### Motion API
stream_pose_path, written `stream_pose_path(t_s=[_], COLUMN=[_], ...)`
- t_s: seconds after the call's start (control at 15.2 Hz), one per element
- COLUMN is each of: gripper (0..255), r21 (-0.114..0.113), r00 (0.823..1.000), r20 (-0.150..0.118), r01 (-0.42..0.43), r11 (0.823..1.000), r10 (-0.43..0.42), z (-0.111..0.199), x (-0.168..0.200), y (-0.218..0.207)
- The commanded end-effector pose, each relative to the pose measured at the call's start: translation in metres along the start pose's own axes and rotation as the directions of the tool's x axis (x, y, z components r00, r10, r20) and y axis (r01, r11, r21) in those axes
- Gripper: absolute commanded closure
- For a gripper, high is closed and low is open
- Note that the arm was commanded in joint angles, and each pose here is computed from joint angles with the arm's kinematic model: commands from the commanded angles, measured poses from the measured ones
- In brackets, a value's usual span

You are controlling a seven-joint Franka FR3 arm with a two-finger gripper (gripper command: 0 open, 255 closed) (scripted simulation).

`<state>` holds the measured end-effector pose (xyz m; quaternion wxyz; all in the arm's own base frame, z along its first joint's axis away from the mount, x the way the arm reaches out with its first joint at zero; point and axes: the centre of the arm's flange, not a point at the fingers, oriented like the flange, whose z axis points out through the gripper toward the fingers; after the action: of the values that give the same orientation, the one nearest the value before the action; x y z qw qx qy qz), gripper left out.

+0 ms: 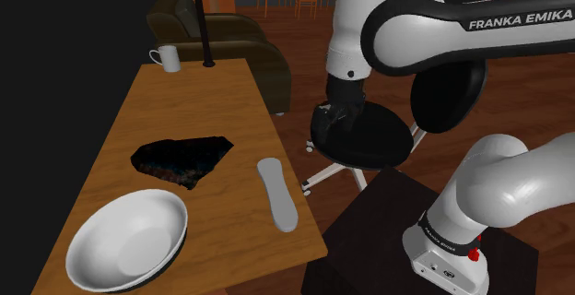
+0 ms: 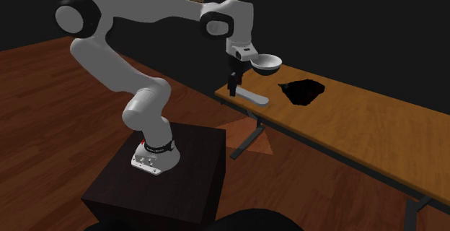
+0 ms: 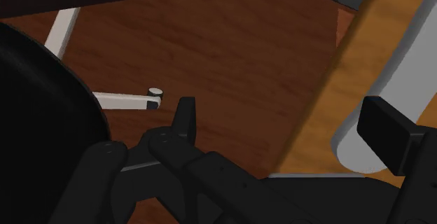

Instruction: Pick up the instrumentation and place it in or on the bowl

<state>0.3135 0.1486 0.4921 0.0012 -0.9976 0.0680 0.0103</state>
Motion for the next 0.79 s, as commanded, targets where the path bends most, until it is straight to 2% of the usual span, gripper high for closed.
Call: stream_pose_path(t_s=[0.0, 0.33, 0.73], gripper=[0, 0, 0], r21=[-0.001, -0.007, -0.013], r00=[0.999, 0.989, 0.963], r20=[-0.005, -0.015, -0.028], r01=[-0.045, -0.147, -0.268], r11=[0.999, 0.989, 0.963], r10=[0.045, 0.147, 0.267], z=[0.012, 0.041, 0.076], x=[0.000, 0.006, 0.021], y=[-0.026, -0.086, -0.156])
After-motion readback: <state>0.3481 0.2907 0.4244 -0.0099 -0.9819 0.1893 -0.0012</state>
